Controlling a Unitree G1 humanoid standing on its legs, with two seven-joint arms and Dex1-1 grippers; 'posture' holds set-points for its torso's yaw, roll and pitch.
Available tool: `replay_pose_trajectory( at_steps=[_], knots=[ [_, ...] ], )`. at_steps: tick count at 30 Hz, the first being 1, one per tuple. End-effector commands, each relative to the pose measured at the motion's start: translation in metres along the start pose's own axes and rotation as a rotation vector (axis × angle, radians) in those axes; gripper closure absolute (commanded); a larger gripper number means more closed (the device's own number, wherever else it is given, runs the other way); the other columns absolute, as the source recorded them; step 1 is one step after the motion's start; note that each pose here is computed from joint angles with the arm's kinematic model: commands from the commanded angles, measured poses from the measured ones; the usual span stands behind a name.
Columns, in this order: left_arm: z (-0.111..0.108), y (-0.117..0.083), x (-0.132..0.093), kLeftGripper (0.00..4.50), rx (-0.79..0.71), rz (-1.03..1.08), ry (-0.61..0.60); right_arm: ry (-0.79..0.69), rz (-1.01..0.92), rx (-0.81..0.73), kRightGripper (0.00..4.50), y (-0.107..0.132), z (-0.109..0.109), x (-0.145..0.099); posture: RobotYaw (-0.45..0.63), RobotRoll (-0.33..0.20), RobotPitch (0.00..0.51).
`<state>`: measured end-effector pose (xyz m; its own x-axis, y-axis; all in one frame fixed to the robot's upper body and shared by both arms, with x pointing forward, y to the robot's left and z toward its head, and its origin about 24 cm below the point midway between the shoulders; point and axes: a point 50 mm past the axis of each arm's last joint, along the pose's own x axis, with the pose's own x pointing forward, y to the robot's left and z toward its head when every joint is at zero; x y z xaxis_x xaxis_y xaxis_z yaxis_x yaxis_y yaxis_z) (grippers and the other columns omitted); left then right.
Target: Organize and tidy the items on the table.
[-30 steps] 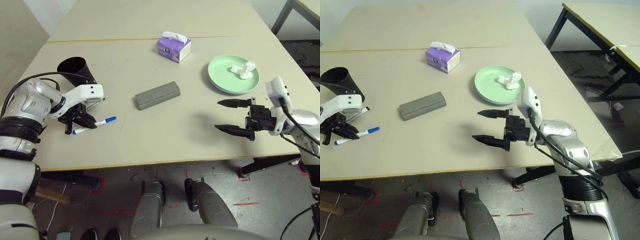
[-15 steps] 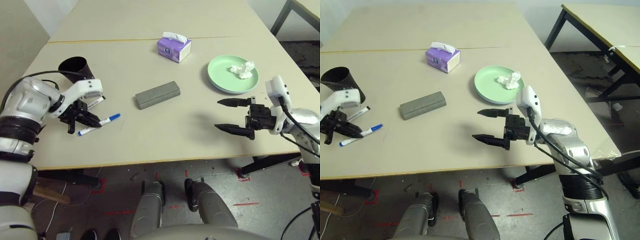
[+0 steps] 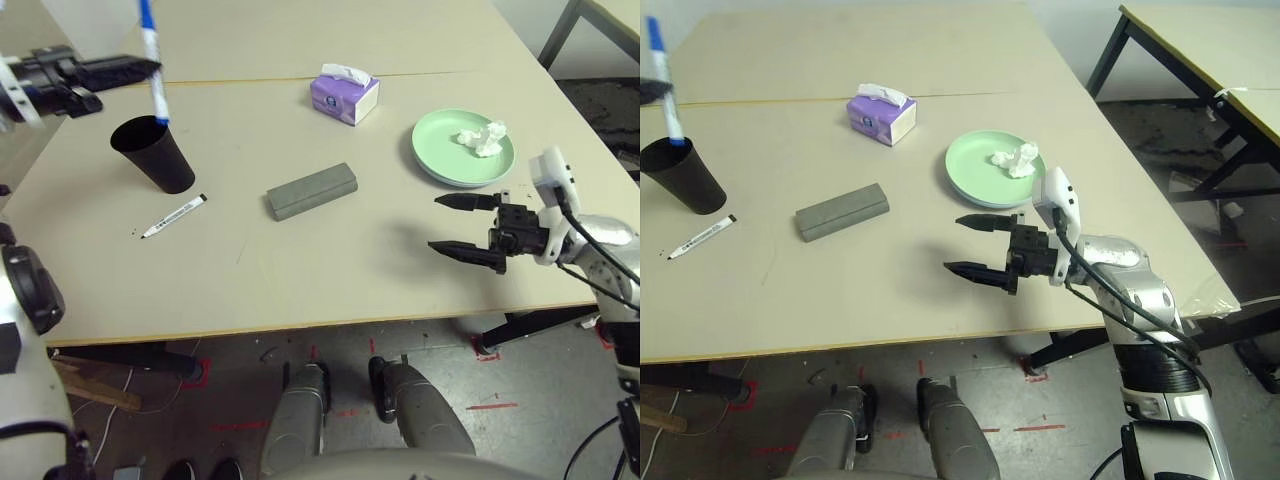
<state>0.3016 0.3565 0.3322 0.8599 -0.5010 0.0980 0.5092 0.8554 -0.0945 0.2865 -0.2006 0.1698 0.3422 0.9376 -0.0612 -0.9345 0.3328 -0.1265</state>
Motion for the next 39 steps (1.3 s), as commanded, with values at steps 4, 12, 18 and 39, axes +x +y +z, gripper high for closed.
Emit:
replay_pose_trajectory(
  at_steps=[4, 12, 18, 39],
  knots=[
    [0.004, 0.014, -0.017, 4.25, 0.111, 0.177, -0.094, -0.060, -0.144, 0.043, 0.00, -0.011, 0.006, -0.005, 0.00, 0.000, 0.170],
    [-0.005, 0.029, -0.021, 4.25, 0.246, 0.342, -0.126, -0.034, -0.168, 0.055, 0.00, -0.006, -0.002, -0.009, -0.02, 0.000, 0.172],
    [-0.029, 0.035, -0.008, 4.25, 0.230, 0.370, -0.142, -0.021, -0.158, 0.046, 0.00, -0.003, -0.002, -0.008, -0.03, 0.000, 0.171],
    [-0.101, 0.047, 0.011, 4.25, 0.188, 0.453, -0.044, 0.013, -0.165, 0.026, 0.00, 0.002, 0.001, -0.013, -0.06, 0.000, 0.174]
  ],
)
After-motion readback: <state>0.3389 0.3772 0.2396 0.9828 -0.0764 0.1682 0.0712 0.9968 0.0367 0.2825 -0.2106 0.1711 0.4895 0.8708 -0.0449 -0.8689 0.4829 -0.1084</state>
